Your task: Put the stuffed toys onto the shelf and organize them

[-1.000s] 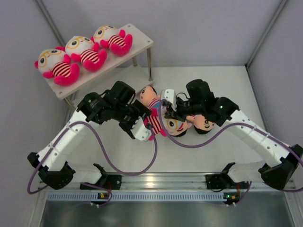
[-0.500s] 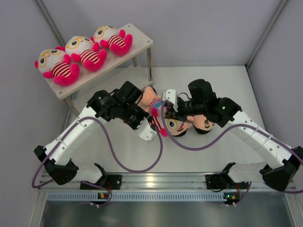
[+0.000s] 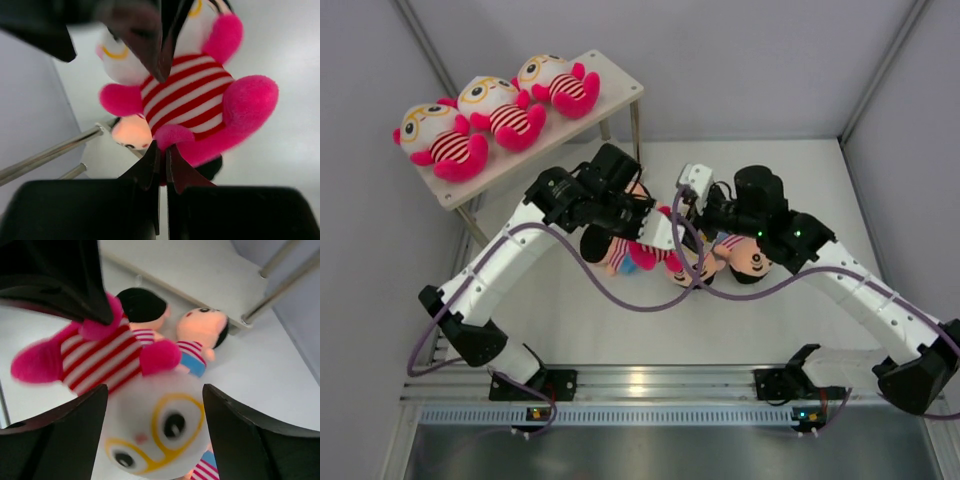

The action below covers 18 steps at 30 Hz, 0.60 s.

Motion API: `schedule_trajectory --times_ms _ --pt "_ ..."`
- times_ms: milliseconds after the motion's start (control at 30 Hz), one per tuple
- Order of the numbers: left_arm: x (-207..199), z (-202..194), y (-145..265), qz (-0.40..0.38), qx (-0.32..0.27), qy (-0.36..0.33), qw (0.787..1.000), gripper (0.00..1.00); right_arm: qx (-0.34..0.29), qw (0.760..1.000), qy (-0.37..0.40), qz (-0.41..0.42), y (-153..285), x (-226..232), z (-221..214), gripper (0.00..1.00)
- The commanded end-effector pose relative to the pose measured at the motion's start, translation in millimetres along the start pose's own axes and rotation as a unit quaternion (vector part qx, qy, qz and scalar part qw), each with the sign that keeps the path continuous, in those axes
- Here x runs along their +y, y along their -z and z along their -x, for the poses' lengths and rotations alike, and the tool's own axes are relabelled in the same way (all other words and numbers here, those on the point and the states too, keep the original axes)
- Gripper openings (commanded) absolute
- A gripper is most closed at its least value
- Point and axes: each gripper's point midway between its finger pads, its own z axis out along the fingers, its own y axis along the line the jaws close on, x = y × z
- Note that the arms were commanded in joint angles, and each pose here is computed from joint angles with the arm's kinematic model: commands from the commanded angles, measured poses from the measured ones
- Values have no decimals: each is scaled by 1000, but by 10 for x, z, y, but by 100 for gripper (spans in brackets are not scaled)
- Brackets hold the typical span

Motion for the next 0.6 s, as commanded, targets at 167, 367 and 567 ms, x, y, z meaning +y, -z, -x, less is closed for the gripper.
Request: schedule_trajectory --times_ms 167,367,567 --pt "1781 446 351 327 -78 116 935 0 -89 869 -318 -369 911 -1760 -413 80" --pt "2324 402 391 418 -70 112 899 0 -94 784 -391 -473 1530 -2031 -946 79" --pt "3147 550 1103 613 -97 81 780 0 -97 778 -388 -485 1612 -1978 -988 79"
